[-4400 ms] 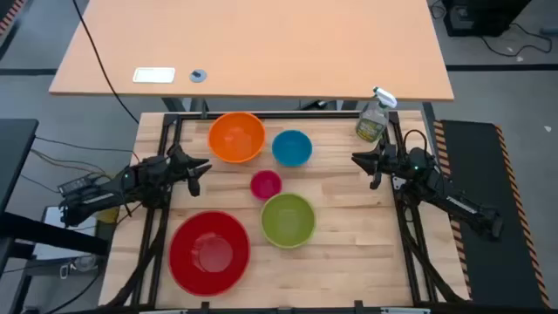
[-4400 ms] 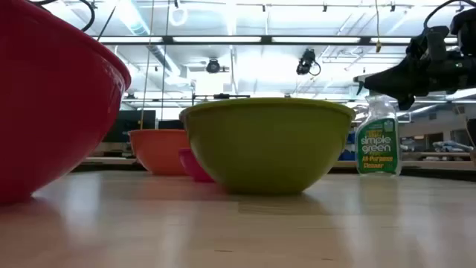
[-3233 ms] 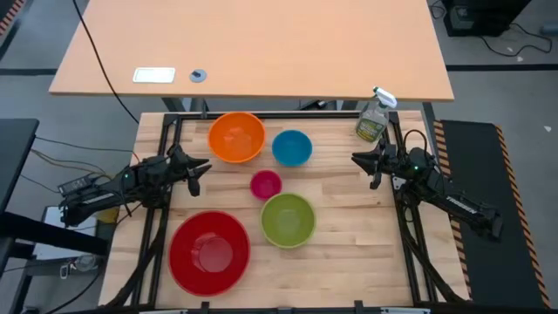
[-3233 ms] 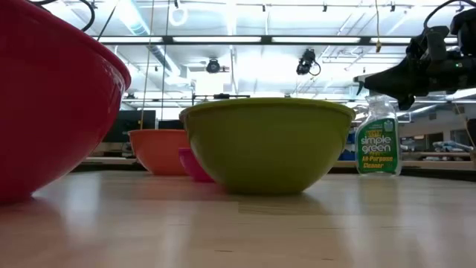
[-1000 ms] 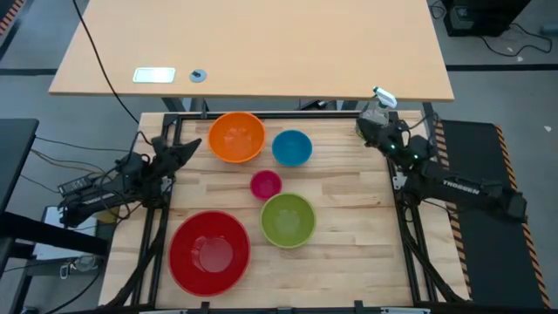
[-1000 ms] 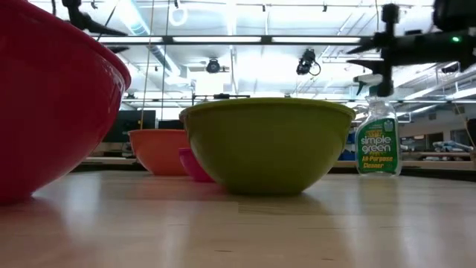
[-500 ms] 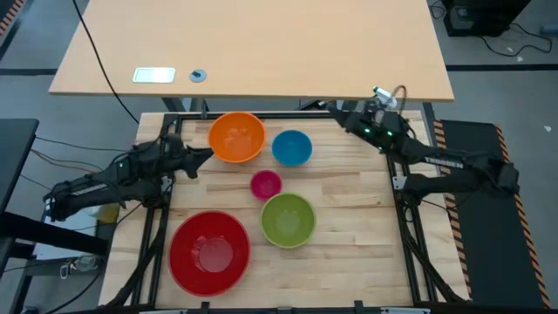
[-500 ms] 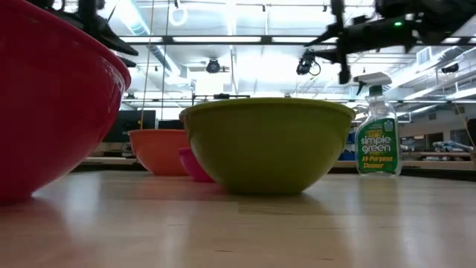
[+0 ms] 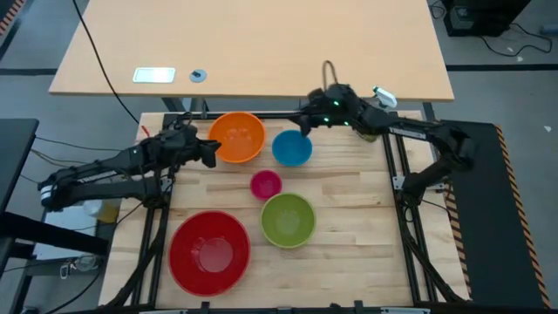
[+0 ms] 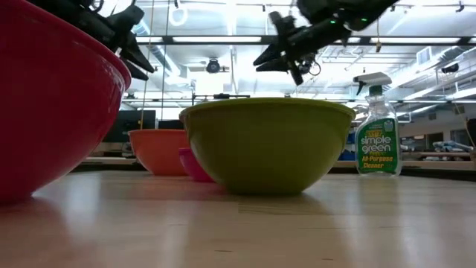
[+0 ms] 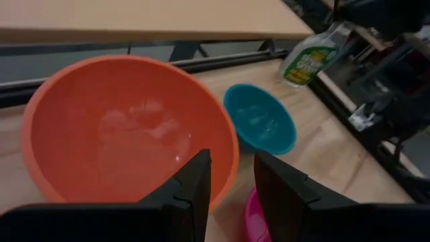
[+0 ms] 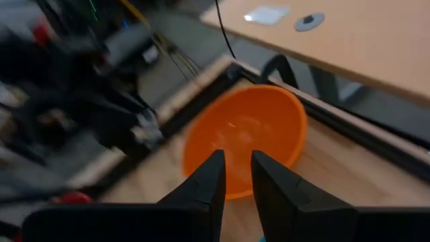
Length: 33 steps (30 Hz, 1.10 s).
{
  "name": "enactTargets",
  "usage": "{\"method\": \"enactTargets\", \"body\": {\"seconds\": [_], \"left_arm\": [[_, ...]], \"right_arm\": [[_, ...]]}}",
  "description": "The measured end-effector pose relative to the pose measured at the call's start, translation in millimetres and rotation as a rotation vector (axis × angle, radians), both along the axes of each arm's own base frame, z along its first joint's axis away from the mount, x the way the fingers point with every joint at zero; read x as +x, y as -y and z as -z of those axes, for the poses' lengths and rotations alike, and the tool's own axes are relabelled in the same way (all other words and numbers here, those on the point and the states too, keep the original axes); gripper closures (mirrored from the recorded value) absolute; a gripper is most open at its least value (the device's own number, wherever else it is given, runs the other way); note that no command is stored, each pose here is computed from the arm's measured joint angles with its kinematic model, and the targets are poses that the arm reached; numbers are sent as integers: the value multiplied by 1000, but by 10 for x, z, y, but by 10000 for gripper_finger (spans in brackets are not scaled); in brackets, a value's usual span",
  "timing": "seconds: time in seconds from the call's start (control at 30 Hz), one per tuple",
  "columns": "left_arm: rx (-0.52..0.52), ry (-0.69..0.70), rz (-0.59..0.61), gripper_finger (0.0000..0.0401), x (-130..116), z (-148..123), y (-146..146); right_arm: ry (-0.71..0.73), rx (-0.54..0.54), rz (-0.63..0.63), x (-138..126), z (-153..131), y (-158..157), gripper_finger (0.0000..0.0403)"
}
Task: Nest bowls inside each other
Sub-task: Stack the orange bowl on top of the red bowl
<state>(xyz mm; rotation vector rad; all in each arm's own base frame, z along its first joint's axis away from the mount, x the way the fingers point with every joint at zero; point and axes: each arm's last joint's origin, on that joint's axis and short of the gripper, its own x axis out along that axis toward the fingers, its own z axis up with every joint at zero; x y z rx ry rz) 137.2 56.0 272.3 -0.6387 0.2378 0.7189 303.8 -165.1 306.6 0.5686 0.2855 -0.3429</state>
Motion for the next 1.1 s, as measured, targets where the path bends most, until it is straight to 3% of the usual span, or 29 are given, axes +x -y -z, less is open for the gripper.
{"method": "enactTargets", "body": {"seconds": [0.3, 0.5, 0.7, 0.83, 1.1], "left_arm": [[-140, -33, -135, 284, -52, 98, 1], [-205, -105, -312, 284, -153, 206, 3], [-256, -158, -439, 280, -228, 284, -21], [-280, -189, -460, 243, -258, 308, -94], [-409, -208, -515, 151, -336, 379, -341]], "right_arm": [[-191, -113, -50, 381, 96, 230, 305], [-265, -61, -62, 559, 304, 289, 232], [-275, 70, 3, 713, 469, 358, 162], [-273, 144, 10, 751, 535, 365, 141], [-253, 106, 25, 774, 476, 332, 146]]}}
